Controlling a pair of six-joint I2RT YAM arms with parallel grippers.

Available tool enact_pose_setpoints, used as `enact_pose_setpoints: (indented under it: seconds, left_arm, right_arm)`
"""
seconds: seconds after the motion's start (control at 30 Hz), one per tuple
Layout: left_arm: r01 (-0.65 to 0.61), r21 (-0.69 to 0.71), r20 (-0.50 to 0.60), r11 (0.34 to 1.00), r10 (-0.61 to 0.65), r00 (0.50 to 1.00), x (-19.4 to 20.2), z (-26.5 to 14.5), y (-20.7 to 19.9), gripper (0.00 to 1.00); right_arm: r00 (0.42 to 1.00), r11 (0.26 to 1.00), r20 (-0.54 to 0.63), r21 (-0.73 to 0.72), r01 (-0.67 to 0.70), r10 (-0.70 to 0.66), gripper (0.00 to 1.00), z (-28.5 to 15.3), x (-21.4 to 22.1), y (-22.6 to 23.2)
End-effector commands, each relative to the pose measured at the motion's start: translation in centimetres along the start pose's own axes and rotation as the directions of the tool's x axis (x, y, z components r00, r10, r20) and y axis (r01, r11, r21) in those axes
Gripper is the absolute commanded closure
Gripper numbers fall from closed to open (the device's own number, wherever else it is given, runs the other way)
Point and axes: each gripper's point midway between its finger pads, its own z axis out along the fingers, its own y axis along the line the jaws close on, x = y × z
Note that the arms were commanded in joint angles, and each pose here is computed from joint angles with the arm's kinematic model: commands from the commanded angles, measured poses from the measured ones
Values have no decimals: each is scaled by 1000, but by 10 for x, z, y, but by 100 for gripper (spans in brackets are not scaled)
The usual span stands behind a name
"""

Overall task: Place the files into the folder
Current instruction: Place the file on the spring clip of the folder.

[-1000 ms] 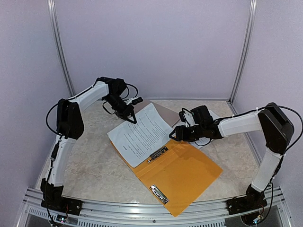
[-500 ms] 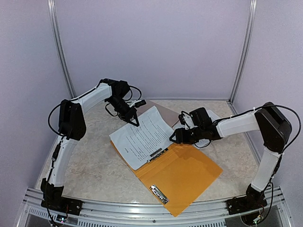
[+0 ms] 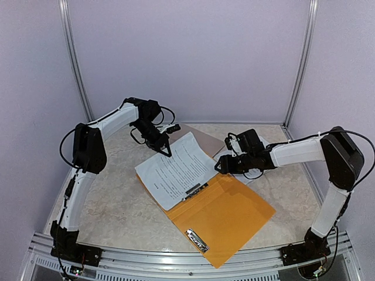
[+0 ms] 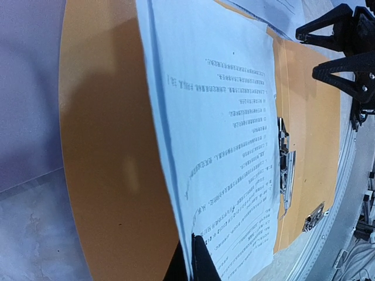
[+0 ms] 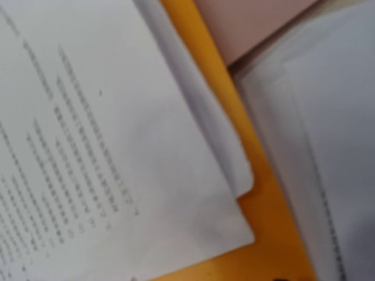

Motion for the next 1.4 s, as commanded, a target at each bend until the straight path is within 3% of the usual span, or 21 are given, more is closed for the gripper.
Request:
enact_pose_setpoints:
  seconds: [0.0, 0.4, 0.83, 1.13, 1.37]
  left_arm:
    - [-12, -3, -20, 1000, 12, 1000, 2, 10, 5, 100]
    - [-40, 7, -32, 999, 40, 999, 2, 16, -6, 100]
    - [-60, -53, -12, 997, 59, 998, -1, -8, -4, 100]
    - [-92, -50, 41, 994, 94, 995, -9, -36, -27, 100]
    - [-87, -32, 13, 996, 87, 996, -5, -25, -30, 100]
  right_arm:
    - [999, 999, 36, 51, 9, -11, 40, -12, -15, -8]
    - [996, 993, 92, 118, -24, 13, 40, -25, -25, -24]
    - [997, 996, 62, 77, -42, 37, 40, -16, -15, -22]
    - [998, 997, 37, 63, -51, 49, 40, -9, -7, -23]
    - [998, 997, 26, 61, -52, 50, 40, -5, -4, -23]
